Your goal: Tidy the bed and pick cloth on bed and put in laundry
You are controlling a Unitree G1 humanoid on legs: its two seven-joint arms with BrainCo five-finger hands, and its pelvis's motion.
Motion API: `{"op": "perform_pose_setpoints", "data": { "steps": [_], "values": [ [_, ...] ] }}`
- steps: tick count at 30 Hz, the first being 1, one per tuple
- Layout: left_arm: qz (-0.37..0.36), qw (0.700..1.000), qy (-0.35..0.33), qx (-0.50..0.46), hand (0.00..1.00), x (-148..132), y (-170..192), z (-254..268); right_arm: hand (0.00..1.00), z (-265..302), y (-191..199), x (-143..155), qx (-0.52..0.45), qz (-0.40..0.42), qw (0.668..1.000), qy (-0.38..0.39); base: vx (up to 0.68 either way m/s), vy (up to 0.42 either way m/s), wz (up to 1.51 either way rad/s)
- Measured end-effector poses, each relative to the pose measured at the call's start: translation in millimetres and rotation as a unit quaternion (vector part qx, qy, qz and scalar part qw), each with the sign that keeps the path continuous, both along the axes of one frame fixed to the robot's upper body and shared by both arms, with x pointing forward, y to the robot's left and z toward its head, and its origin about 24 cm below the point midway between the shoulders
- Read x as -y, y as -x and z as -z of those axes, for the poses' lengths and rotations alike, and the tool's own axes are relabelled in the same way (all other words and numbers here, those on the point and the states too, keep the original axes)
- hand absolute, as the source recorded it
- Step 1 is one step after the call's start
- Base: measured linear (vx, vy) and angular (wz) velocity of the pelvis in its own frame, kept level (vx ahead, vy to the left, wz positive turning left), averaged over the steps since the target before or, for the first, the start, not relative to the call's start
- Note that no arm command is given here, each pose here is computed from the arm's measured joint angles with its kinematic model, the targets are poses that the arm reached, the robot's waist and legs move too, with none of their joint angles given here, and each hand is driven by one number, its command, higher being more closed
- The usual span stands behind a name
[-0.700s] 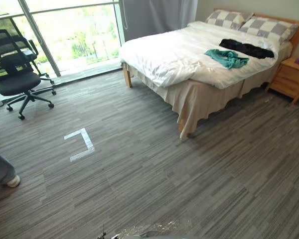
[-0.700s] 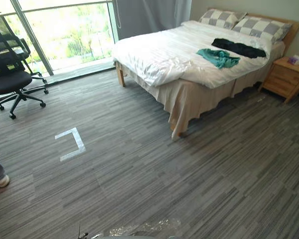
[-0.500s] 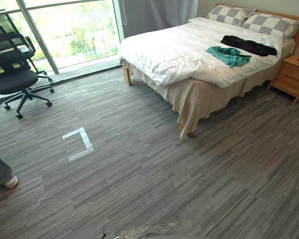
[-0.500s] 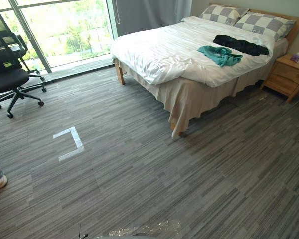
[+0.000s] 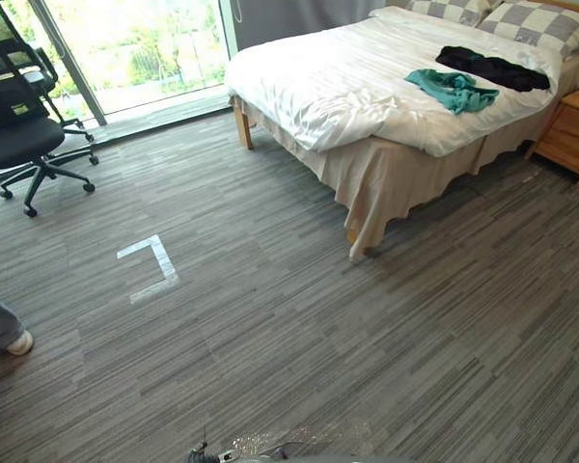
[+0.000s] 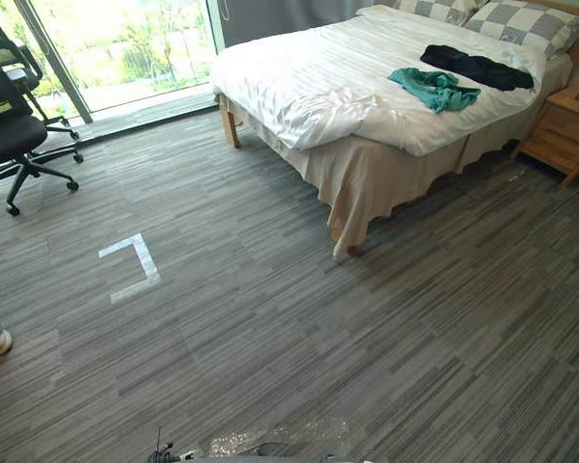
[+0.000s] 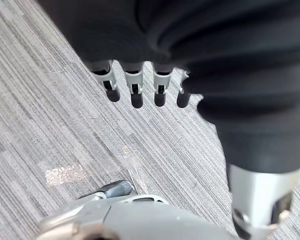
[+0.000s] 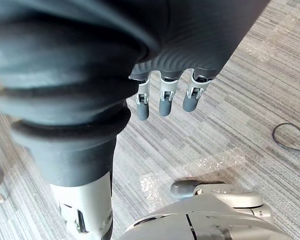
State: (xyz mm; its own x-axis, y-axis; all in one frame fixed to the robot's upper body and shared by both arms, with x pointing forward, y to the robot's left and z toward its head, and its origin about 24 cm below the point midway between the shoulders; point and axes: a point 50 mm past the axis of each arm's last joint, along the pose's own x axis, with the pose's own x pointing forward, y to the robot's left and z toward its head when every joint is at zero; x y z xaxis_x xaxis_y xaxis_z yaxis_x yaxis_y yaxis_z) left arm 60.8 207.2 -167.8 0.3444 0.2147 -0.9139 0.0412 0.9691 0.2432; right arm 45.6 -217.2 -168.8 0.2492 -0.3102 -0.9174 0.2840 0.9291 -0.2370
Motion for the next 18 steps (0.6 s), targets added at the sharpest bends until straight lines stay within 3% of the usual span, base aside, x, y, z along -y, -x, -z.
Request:
{"op": "perform_pose_setpoints", "data": {
  "steps": [9, 14, 18],
  "values": [
    [0.004, 1.000, -0.007, 0.017, 0.00, -6, -15, -3, 0.00, -1, -14, -3, 0.024, 0.023, 0.999, -0.006, -0.02, -0.005, -0.34],
    [-0.006, 1.000, -0.006, 0.024, 0.00, -7, -19, -4, 0.00, -3, -18, 0, 0.041, 0.080, 0.996, -0.005, 0.13, -0.032, -0.32],
    [-0.005, 0.997, 0.019, 0.078, 0.00, 12, -63, -12, 0.00, -8, -28, 15, 0.063, 0.111, 0.992, 0.006, 0.25, -0.146, -0.13]
  ]
}}
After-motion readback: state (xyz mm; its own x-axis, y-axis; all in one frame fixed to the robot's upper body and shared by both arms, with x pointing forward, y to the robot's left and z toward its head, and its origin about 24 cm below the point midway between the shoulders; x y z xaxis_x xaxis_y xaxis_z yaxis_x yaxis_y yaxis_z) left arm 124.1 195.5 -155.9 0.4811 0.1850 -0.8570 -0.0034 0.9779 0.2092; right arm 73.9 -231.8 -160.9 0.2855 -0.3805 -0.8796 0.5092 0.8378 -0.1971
